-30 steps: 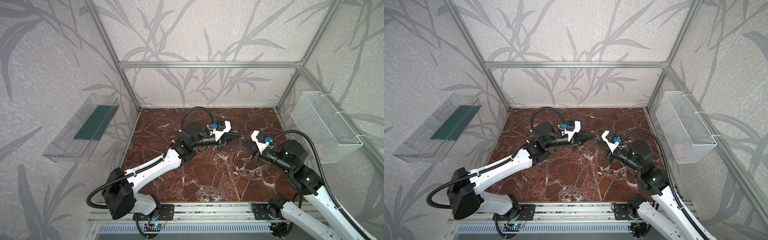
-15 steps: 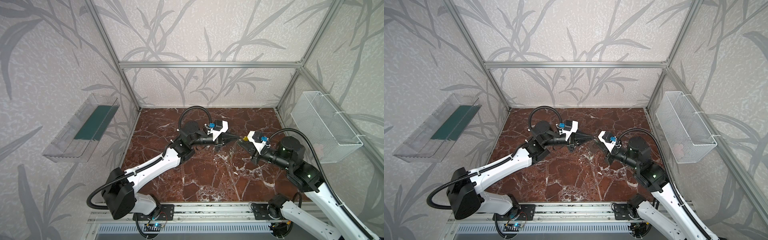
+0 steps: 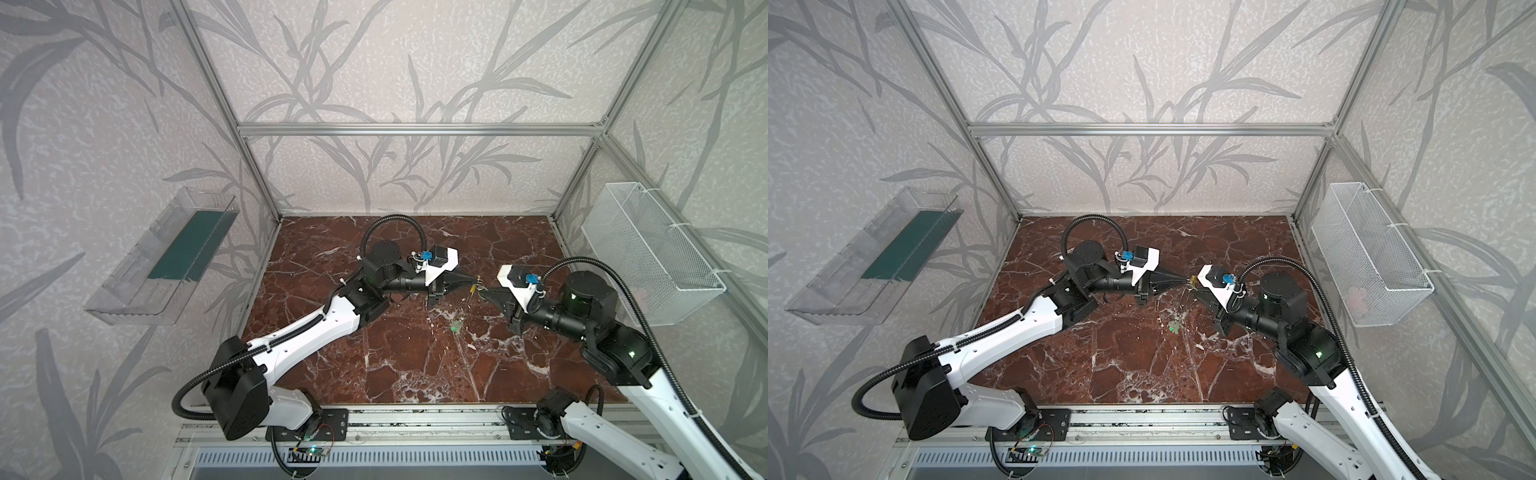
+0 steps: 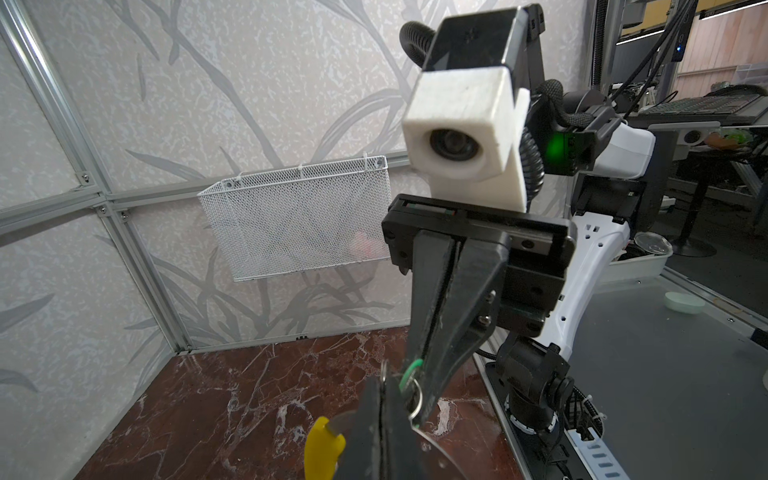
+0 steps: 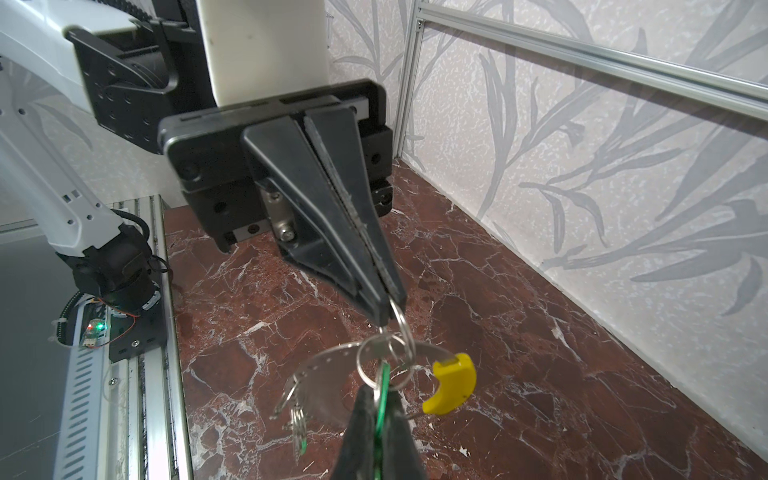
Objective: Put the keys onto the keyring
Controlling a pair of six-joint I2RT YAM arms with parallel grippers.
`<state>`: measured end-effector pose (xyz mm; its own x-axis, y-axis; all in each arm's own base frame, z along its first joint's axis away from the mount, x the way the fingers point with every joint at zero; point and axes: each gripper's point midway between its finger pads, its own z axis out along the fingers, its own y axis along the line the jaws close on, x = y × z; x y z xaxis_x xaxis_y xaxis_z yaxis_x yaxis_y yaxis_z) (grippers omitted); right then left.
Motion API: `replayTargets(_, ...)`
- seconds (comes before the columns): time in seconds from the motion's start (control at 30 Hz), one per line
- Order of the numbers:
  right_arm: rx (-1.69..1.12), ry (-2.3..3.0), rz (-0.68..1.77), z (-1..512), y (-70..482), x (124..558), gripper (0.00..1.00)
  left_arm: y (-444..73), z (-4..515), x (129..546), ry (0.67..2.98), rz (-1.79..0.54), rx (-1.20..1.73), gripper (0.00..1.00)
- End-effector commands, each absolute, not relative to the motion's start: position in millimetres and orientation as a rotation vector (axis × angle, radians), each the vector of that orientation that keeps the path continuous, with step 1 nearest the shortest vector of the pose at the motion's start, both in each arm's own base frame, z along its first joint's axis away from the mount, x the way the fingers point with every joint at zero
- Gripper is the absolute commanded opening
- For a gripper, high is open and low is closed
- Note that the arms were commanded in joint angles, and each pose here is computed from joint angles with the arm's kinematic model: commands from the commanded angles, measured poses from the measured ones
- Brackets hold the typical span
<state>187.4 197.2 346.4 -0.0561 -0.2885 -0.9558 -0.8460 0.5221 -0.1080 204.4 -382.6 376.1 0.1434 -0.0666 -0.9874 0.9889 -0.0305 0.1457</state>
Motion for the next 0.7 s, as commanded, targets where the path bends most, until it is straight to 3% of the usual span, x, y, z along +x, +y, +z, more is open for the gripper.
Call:
replayTargets(0.0, -1.009, 1.603, 0.622, 351.4, 197.7, 181.5, 0.0, -375.4, 395.3, 196.1, 0.967, -1.135, 1.256, 0.0)
replayTargets(0.67, -1.013, 1.606, 0.57, 357.2, 193.3, 184.8, 0.0, -373.7, 374.5, 191.1, 1.007, -1.051, 1.357, 0.0)
